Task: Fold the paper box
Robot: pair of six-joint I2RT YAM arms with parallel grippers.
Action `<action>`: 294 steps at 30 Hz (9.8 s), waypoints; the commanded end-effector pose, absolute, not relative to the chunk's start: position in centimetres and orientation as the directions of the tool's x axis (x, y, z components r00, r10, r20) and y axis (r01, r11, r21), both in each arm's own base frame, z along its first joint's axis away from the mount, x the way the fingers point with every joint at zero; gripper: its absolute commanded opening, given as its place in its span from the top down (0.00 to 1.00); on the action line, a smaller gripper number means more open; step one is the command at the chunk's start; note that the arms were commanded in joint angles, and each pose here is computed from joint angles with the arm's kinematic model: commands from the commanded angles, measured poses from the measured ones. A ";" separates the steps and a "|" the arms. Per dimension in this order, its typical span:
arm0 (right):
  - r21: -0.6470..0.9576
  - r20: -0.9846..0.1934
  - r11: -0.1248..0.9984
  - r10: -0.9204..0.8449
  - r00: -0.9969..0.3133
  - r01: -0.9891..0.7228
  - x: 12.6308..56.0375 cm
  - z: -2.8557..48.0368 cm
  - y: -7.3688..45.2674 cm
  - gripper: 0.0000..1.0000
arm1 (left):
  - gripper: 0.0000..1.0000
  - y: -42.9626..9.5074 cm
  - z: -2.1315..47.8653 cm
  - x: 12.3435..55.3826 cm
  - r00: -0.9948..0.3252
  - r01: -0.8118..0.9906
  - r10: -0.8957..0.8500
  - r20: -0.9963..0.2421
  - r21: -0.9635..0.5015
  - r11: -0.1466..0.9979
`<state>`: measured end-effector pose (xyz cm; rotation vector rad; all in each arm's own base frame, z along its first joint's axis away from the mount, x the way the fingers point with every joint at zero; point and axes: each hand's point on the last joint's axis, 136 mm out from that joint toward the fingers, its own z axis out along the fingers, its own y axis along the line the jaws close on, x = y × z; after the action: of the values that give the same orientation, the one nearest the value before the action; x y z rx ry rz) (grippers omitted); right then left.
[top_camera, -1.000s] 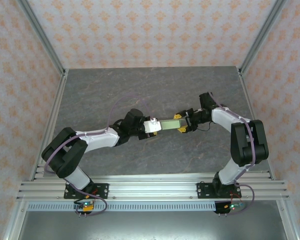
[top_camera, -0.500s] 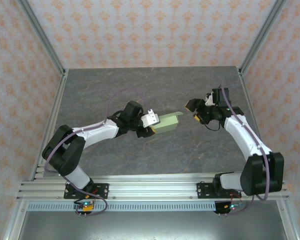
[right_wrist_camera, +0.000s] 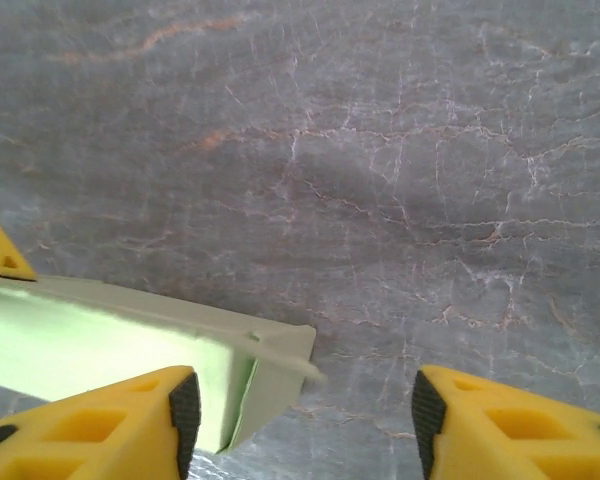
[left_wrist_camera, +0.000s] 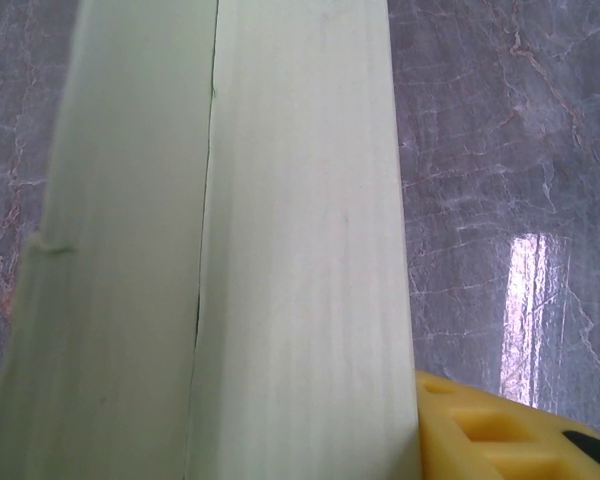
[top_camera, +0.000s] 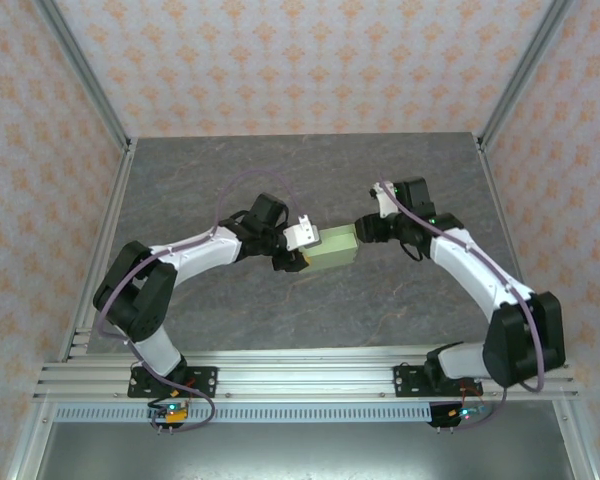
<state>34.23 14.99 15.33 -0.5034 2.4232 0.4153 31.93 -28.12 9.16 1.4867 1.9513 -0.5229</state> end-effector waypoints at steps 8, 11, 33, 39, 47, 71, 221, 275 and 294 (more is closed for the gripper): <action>0.216 -0.552 0.758 -0.426 -0.717 -0.616 33.8 15.2 17.6 0.67 | 0.52 -28.3 8.8 32.4 -0.177 0.961 0.724 -0.666 0.044 0.275; 0.210 -0.563 0.760 -0.420 -0.712 -0.615 33.9 15.8 18.3 0.69 | 0.52 -28.4 9.1 33.0 -0.187 0.954 0.719 -0.669 0.050 0.294; 0.183 -0.611 0.874 -0.258 -0.748 -0.451 33.1 12.9 17.8 0.93 | 0.51 -29.0 8.7 33.7 -0.246 0.935 0.682 -0.689 0.017 0.354; 0.185 -0.704 0.918 -0.126 -0.699 -0.351 33.4 13.6 17.5 0.94 | 0.47 -28.9 9.0 35.3 -0.280 0.901 0.650 -0.707 0.039 0.431; 0.167 -0.732 0.962 -0.026 -0.681 -0.216 33.5 14.0 16.9 0.96 | 0.28 -27.7 12.1 36.0 -0.313 0.785 0.428 -0.848 0.023 0.619; 0.135 -0.728 0.980 -0.002 -0.686 -0.146 34.0 16.0 16.9 0.97 | 0.46 -23.6 15.3 37.2 -0.400 0.573 0.228 -0.887 -0.048 0.818; 0.715 0.067 0.166 0.951 -0.302 0.680 36.8 15.4 14.0 0.24 | 0.19 -24.6 4.9 38.9 -0.639 0.232 -0.053 -0.767 -0.258 0.938; 0.598 -0.167 0.715 0.552 -0.817 0.361 33.3 10.8 10.7 0.24 | 0.07 -23.2 13.1 38.8 -0.702 0.283 -0.170 -0.691 -0.491 0.824; 0.624 -0.381 0.707 -0.096 -0.919 -0.332 34.4 7.7 25.9 0.36 | 0.00 1.3 15.1 35.5 -0.513 -0.449 -0.277 -0.813 -0.020 0.893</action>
<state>35.51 21.31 5.51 -0.0758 2.6863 0.8927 37.45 -0.99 15.88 -0.4901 2.1036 0.1157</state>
